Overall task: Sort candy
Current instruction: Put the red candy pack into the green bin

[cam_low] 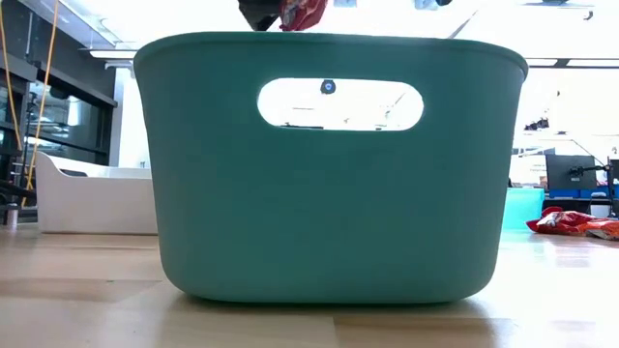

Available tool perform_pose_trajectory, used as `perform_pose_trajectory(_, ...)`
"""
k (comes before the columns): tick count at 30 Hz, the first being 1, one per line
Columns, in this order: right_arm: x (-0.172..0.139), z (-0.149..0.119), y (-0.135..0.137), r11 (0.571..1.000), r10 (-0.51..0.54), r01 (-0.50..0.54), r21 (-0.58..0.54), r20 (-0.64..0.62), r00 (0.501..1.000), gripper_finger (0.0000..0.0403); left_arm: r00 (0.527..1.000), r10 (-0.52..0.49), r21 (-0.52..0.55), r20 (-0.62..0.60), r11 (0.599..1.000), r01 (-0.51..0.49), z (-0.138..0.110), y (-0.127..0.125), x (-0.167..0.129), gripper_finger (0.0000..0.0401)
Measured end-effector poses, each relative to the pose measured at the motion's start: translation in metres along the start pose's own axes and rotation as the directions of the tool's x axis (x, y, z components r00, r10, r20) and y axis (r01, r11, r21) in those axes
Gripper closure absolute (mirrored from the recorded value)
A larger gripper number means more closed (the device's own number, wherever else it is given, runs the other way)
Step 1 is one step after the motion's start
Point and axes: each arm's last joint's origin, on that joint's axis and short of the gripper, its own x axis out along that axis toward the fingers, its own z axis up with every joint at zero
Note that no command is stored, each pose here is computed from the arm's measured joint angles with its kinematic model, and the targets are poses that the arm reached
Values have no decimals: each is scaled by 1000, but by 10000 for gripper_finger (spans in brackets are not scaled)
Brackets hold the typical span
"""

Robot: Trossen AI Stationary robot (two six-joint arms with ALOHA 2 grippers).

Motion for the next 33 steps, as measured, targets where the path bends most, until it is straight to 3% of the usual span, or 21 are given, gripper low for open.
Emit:
perform_pose_trajectory(4,0,0,0,1000,-7,7,31,4,1000,182,995,86,208,-57,976,-72,-9,0,9,143)
perform_pose_trajectory(8,0,0,0,1000,-6,5,23,3,1000,182,986,155,399,-52,909,-122,-12,-10,12,143)
perform_pose_trajectory(11,0,-1,1,999,29,-29,32,-19,999,182,981,193,478,-15,863,-162,-11,-20,12,143)
perform_pose_trajectory(17,21,-23,8,991,127,-119,58,-177,976,182,970,238,345,55,907,-242,-3,-12,12,144)
perform_pose_trajectory(21,47,-54,9,996,85,-84,15,-283,955,182,964,261,256,60,929,-267,-2,-6,11,144)
perform_pose_trajectory(25,70,-78,5,999,40,-46,-8,-342,939,182,963,263,256,62,928,-270,-2,-7,11,144)
perform_pose_trajectory(33,88,-100,15,989,148,-147,29,-364,919,182,957,283,262,55,921,-288,-3,-9,11,144)
